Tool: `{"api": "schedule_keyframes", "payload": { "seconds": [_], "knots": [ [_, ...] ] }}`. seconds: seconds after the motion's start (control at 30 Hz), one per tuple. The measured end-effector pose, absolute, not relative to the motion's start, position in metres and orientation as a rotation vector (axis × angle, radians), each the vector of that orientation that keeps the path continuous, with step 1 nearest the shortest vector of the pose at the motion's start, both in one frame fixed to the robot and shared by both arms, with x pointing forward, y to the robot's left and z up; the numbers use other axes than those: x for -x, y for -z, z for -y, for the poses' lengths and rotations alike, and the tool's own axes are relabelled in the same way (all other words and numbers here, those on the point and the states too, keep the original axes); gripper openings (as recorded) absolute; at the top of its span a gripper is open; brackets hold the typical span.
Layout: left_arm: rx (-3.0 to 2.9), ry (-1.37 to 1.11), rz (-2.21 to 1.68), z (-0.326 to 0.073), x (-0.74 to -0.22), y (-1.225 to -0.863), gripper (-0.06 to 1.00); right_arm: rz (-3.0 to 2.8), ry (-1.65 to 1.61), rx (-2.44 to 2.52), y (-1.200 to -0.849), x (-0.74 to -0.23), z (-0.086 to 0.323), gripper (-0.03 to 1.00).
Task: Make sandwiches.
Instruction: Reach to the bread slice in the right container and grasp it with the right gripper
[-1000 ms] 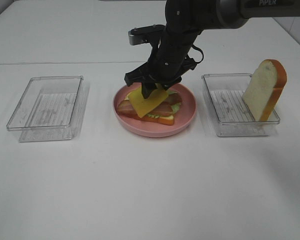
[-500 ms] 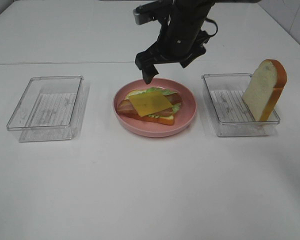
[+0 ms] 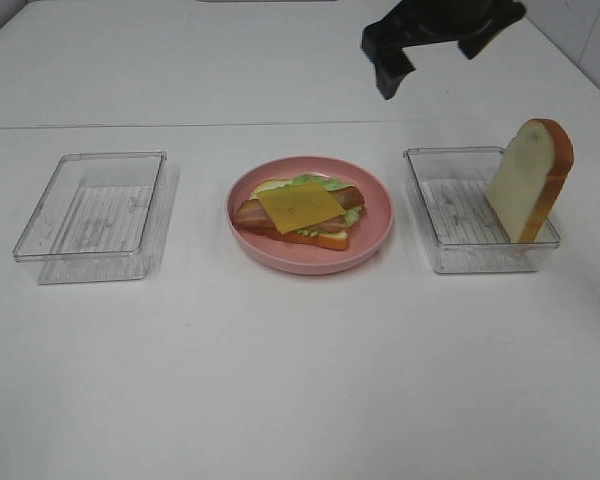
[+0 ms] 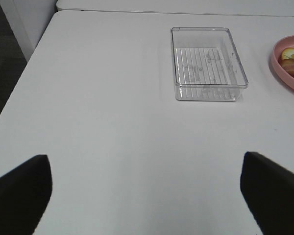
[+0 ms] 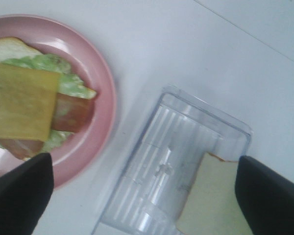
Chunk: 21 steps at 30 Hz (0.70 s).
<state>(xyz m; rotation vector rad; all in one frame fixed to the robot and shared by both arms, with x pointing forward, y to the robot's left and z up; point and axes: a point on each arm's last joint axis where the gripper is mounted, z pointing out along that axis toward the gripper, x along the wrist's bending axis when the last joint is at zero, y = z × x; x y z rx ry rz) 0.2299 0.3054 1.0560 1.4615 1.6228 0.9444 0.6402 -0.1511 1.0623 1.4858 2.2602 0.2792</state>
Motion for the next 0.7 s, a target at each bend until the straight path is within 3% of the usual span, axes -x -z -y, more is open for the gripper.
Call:
{"api": "schedule_keyframes", "payload": {
  "seconds": [0.3, 0.7],
  "knots": [
    [-1.462, -0.945, -1.622, -0.305, -0.23, -1.056, 0.96, -2.156, -0.183, -1.678, -1.068, -0.649, 0.214, 0.98],
    [-1.462, -0.945, -1.622, -0.305, -0.23, -1.056, 0.96, -2.111, -0.244, -1.896, -1.057, -0.659, 0.267, 0.98]
  ]
}}
